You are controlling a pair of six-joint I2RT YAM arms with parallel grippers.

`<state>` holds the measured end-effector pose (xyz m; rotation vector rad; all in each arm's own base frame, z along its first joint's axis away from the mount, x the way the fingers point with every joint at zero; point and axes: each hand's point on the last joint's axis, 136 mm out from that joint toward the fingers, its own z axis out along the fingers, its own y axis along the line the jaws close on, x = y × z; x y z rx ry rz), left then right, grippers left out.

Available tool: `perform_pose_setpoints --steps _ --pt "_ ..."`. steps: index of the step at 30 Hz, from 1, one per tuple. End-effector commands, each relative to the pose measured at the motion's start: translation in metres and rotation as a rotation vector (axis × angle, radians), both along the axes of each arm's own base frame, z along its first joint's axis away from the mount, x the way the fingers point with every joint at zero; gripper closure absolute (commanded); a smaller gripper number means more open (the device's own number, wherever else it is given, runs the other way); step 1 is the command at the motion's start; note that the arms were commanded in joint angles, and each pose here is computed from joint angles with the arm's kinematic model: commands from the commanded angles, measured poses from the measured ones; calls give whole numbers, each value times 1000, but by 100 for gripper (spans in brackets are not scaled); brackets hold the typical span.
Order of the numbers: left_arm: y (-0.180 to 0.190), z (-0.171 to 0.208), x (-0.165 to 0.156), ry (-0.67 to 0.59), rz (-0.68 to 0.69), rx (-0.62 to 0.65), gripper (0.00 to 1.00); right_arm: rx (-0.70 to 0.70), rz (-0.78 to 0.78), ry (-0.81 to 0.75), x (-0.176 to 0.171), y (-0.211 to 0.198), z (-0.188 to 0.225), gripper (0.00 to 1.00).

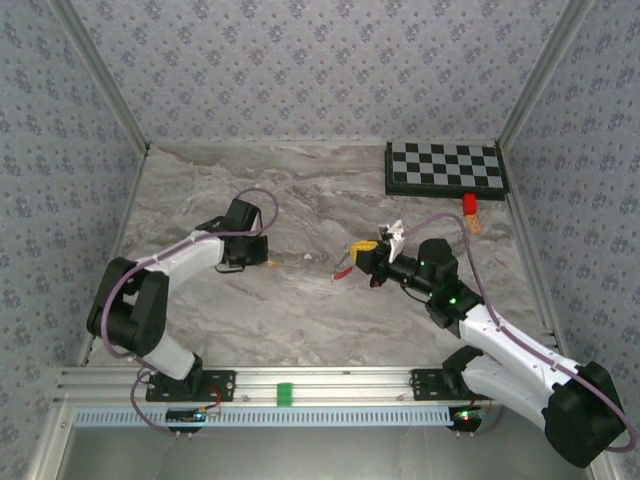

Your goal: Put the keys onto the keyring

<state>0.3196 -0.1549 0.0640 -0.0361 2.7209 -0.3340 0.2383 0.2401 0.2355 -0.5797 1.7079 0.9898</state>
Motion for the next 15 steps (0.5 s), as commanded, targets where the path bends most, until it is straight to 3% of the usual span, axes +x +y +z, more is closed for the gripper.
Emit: perform_pose_setpoints --steps 1,11,15 --pt "-18 34 2 -111 -94 -30 100 12 -5 -34 0 0 6 100" --pt "-52 75 -20 -269 -279 -50 100 13 -2 -36 -1 1 7 100" --pt "-64 74 -42 -259 -356 -88 100 12 -1 -33 -1 1 6 100"
